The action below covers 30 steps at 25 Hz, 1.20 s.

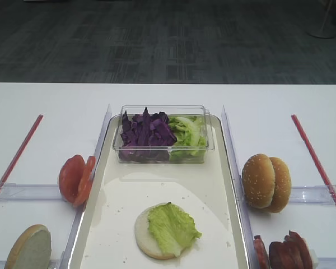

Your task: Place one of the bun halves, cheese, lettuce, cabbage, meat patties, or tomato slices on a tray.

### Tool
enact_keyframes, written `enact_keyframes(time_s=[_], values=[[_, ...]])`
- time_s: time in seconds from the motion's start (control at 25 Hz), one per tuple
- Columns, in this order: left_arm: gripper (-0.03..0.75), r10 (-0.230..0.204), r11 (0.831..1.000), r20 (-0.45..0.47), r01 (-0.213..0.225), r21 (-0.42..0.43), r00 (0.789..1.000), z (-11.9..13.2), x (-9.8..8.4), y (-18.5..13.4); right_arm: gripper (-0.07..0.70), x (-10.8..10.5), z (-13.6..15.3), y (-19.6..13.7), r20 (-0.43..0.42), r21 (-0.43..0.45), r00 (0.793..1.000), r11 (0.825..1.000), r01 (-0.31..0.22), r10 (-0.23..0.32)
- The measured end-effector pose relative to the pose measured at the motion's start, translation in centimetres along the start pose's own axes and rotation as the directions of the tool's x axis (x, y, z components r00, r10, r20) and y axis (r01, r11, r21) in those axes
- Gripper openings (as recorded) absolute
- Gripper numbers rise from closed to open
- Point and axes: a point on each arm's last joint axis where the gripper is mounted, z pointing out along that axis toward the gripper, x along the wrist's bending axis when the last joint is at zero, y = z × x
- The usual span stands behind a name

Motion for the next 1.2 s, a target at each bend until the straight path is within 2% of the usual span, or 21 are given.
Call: enact_keyframes(time_s=[1.2], values=[[0.422,0.0,1.0,0.0,0.0,0.0,1.0,0.0,0.0,0.0,0.486,0.0,0.0,0.0,0.0,0.0,1.0,1.0,-0.001,0.001]])
